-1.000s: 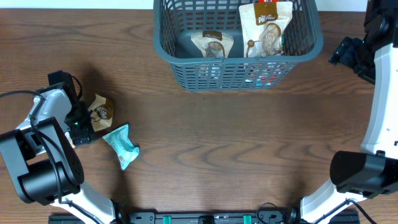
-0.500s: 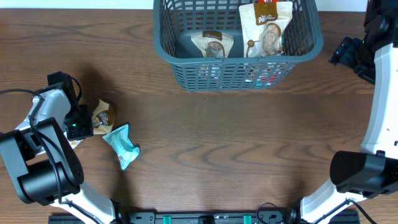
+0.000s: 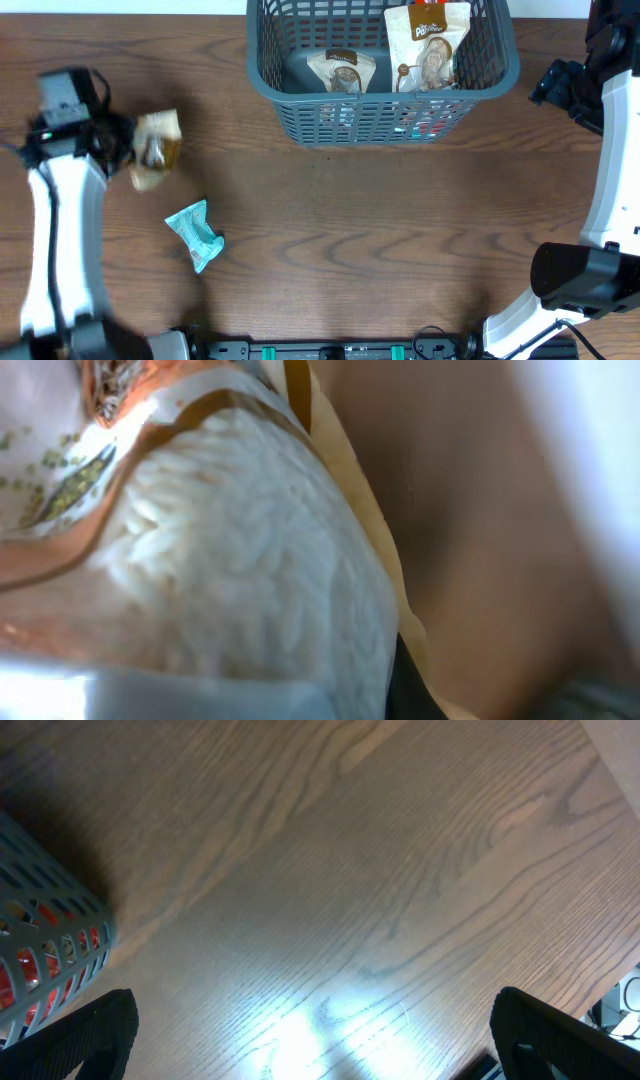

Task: Pack container
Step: 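Lift the bag and lower it into the basket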

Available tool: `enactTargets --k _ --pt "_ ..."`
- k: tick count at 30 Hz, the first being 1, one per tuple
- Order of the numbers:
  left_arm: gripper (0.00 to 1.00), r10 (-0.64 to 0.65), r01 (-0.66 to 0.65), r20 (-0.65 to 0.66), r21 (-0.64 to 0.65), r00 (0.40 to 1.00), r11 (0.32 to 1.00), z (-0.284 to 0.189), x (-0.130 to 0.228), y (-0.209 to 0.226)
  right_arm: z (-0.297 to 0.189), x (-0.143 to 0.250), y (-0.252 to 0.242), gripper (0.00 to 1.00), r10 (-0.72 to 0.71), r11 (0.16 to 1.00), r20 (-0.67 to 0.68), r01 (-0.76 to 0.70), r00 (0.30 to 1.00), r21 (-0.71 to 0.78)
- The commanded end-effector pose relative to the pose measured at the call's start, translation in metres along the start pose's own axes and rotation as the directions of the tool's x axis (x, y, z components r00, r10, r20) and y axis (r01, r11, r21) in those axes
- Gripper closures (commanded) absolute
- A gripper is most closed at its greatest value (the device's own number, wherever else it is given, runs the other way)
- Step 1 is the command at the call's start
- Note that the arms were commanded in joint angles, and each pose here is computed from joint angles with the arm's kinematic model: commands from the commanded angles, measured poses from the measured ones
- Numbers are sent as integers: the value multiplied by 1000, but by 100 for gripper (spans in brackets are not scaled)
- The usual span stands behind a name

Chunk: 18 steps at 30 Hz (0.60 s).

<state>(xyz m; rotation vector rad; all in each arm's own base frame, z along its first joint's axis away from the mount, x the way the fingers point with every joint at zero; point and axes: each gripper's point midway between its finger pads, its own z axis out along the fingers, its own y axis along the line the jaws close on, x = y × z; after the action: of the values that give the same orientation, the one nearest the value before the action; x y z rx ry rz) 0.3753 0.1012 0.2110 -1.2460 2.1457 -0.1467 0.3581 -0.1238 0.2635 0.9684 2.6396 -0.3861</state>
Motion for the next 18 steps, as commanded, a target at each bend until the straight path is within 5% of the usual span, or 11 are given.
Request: enactTargets --k 1,9,18 --pt "94 188 -225 190 196 964 955 -86 -27 -58 3 -2 -6 1 24 999 3 -24 1000 25" --pt "94 199 -459 466 551 862 696 -221 -10 -175 3 -2 -6 1 24 999 3 -24 1000 25" --pt "94 132 -460 463 725 877 512 -225 39 -268 3 -2 -6 1 24 999 3 -24 1000 25"
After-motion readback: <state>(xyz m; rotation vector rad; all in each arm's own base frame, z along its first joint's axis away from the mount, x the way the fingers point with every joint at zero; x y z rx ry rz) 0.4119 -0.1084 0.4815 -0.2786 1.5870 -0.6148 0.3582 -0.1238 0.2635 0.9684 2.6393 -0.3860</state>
